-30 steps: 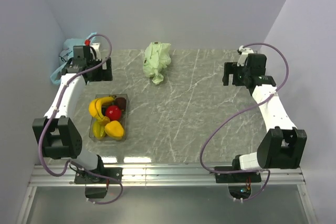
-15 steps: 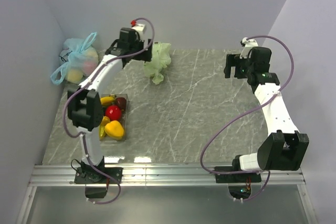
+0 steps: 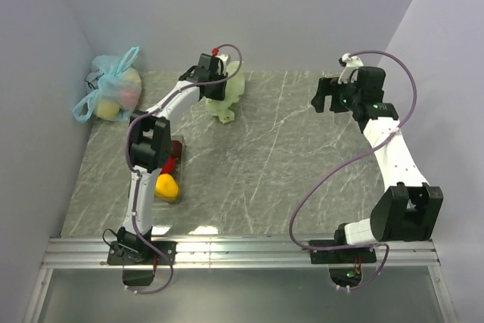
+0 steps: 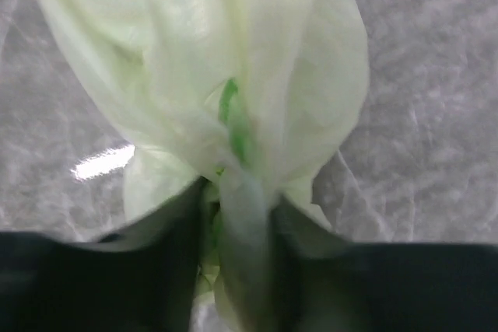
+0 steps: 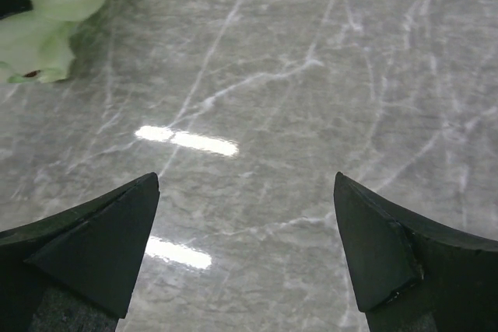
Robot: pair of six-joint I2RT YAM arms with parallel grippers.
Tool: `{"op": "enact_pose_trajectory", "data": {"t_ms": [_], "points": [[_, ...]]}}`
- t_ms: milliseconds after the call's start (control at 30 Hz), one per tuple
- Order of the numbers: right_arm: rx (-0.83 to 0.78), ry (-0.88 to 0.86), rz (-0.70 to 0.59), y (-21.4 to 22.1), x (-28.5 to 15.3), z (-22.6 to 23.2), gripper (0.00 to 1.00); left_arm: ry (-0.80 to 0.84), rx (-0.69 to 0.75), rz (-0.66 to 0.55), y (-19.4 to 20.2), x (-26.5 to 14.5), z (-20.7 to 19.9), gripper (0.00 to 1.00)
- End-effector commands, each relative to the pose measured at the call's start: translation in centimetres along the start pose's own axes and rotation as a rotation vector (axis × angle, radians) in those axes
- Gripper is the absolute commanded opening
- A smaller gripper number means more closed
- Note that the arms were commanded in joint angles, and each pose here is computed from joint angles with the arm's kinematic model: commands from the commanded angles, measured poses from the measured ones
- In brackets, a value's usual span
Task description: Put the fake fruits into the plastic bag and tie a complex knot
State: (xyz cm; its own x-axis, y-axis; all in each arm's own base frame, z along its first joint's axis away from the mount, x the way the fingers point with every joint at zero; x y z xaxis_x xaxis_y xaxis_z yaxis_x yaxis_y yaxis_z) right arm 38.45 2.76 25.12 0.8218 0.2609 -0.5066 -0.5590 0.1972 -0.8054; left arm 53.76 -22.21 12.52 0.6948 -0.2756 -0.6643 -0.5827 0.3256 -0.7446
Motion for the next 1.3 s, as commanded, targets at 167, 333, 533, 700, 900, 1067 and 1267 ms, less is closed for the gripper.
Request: {"op": "enact_pose_trajectory", "data": {"t_ms": [167, 333, 533, 700, 900, 1067, 1267], "points": [[-0.120, -0.250, -0.040, -0.8, 2.0, 7.4, 1.00, 0.626, 0.047, -0.217, -6.1, -12.2, -6.5, 0.00], [-0.093, -0.318, -0.029, -0.8, 3.8, 9.8, 1.00, 0.897, -0.045, -0.268, -6.1, -17.6, -7.9, 0.00], [0.065, -0.530, 0.045, -0.8, 3.9, 13.2, 1.00, 1.111, -0.122, -0.274, -5.0, -20.3, -9.2, 0.00], [0.137, -0.656, 0.060, -0.5, 3.7, 15.8, 0.96, 1.184, -0.140, -0.271, -4.9, -21.4, -9.6, 0.00], [0.127, -0.733, 0.100, 0.5, 3.4, 17.8, 0.59, 1.254, -0.152, -0.286, -5.4, -22.4, -9.8, 0.01], [0.126, -0.653, 0.124, 0.2, 3.2, 15.3, 0.00, 1.116, -0.205, -0.266, -4.6, -21.0, -6.7, 0.02], [0.209, -0.531, 0.187, 0.0, 1.2, 9.4, 0.00, 0.796, -0.236, -0.311, -2.9, -20.1, 1.7, 0.09]]}}
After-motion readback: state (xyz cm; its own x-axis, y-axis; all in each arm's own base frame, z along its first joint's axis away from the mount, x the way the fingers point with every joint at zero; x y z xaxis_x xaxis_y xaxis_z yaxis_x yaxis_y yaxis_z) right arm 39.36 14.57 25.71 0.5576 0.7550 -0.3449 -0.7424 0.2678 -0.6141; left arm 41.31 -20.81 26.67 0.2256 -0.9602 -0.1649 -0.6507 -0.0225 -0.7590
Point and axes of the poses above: each gripper's point midway between its finger pads, its own x axis out along the fingers, its own z axis along the line the jaws close on, y = z × x, the point moved 3 cm from there along -x, back along the fingers, and after that the axes turned 12 degrees about x, right-handed, at the moved point
